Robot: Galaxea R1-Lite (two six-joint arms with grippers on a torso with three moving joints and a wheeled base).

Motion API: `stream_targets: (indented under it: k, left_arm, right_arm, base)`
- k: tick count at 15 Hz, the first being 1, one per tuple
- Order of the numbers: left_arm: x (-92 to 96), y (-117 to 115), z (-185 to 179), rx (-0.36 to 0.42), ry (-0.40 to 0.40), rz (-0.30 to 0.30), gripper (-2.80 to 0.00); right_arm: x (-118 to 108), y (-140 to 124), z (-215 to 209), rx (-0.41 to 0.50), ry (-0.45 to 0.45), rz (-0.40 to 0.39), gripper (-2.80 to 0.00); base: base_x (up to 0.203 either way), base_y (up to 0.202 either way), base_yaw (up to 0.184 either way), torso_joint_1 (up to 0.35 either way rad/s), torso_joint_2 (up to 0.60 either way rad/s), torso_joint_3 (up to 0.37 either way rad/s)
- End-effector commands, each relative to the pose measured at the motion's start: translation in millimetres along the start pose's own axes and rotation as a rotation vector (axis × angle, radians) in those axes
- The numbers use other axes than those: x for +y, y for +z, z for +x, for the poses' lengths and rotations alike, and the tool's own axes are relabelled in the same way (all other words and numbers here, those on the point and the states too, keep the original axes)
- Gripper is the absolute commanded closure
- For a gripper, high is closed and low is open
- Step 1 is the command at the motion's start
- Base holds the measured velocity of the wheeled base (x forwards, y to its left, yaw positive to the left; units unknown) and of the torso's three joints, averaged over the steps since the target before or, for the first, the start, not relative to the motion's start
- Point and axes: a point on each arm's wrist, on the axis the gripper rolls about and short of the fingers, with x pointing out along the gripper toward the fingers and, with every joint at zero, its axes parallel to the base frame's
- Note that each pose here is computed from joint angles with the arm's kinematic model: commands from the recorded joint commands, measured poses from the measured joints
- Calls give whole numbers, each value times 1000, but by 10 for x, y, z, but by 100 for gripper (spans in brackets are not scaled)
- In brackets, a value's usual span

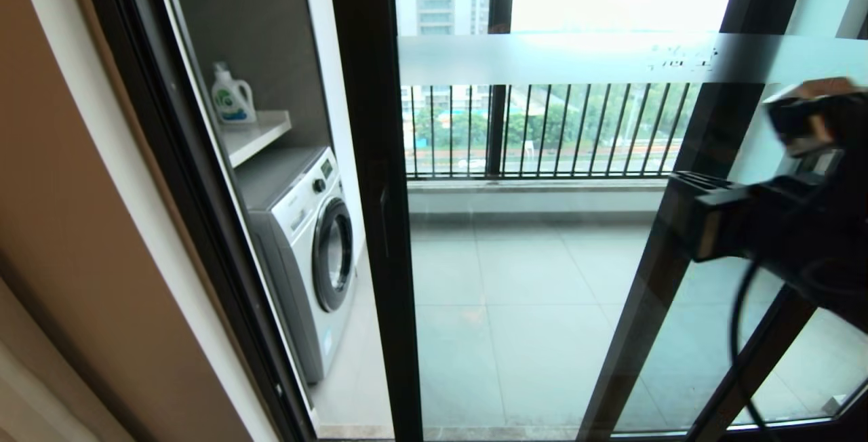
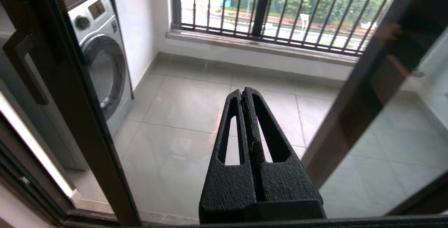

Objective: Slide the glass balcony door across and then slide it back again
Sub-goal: Close the slid door

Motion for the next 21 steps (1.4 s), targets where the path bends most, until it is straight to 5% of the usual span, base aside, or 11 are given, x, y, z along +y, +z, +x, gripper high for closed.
stream_targets:
  k: [1, 4, 8, 14, 21]
  left_arm:
    - [0, 1, 1, 1, 0, -1, 0]
    - [0, 1, 1, 1, 0, 0, 0]
    - [0, 1, 1, 1, 2, -1, 0]
    - [0, 1, 1, 1, 2, -1, 0]
    - [0, 1, 1, 1, 0, -1, 0]
  right_arm:
    - [-515, 155, -898, -125, -113, 51, 0]
    - [-807, 17, -1581, -140, -326, 14, 0]
    - [-799, -309, -2129, -136, -498, -40, 0]
    - [-579, -1300, -2241, -94, -284, -94, 0]
    - [-566, -1239, -2280, -147, -220, 8, 0]
  base:
    - [0, 0, 0, 0, 0, 0]
    - [0, 0, 0, 0, 0, 0]
    - [0, 0, 0, 0, 0, 0]
    - [0, 0, 0, 0, 0, 0]
    - [0, 0, 0, 0, 0, 0]
